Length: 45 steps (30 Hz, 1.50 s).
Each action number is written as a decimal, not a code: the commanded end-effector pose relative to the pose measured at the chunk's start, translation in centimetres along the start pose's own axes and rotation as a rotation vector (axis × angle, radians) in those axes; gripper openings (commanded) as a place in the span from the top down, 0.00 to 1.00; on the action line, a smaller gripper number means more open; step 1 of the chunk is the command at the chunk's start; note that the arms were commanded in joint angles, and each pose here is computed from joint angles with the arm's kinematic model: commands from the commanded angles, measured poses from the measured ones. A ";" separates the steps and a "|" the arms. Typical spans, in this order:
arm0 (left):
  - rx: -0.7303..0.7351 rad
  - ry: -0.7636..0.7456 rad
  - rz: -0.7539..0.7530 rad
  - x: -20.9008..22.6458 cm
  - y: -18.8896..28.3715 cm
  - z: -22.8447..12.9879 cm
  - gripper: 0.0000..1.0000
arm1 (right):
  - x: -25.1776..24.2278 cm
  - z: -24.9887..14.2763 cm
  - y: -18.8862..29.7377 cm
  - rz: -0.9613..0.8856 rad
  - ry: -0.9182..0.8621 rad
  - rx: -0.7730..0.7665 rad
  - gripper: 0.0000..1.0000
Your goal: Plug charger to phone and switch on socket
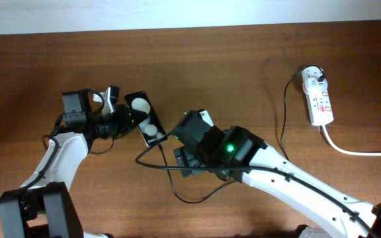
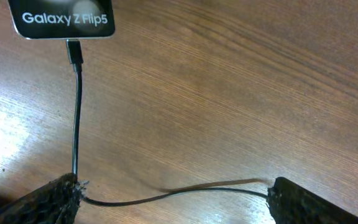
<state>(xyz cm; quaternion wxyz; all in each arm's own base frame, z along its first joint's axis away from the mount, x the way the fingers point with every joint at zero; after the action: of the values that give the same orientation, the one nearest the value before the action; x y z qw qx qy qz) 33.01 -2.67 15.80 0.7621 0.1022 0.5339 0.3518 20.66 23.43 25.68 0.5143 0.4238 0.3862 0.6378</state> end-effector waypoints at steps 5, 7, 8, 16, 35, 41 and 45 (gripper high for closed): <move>0.087 -0.234 0.177 -3.4 -4.4 -1.3 1.00 | 0.0 0.2 0.0 -0.015 0.009 -0.017 0.01; 0.108 -0.358 0.165 -5.3 -5.7 -1.5 1.00 | 0.0 0.2 0.0 -0.015 0.008 -0.017 0.01; 0.124 -0.427 0.161 -6.7 -6.6 -1.9 1.00 | 0.0 0.2 0.0 -0.015 0.008 -0.017 0.01; 0.103 -0.558 0.211 -13.0 -10.4 2.9 1.00 | 0.0 0.2 0.0 -0.015 0.009 -0.017 0.01; 0.381 -0.221 0.025 -4.6 -16.2 3.1 1.00 | 0.0 0.2 0.0 -0.015 0.008 -0.017 0.01; 0.458 -0.149 0.045 -1.9 -17.9 1.3 0.97 | 0.0 0.2 0.0 -0.015 0.008 -0.017 0.01; 0.461 -0.153 0.093 -1.5 -17.8 1.2 0.89 | 0.0 0.2 0.0 -0.015 0.008 -0.017 0.01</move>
<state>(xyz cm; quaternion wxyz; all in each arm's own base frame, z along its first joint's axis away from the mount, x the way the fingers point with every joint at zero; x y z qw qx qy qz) 41.06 -16.66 8.42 0.7442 0.3100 0.5450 0.2305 20.73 23.38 25.65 0.5188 0.4204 0.3858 0.6366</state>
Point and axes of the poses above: each gripper's point midway between its finger pads, its own y axis back along the fingers, its own x axis along the line the jaws close on, z = x × y, the point moved 9 cm from there along y, back along the fingers, and after that the axes turned 15 degrees about -y, right-handed, at the moved point
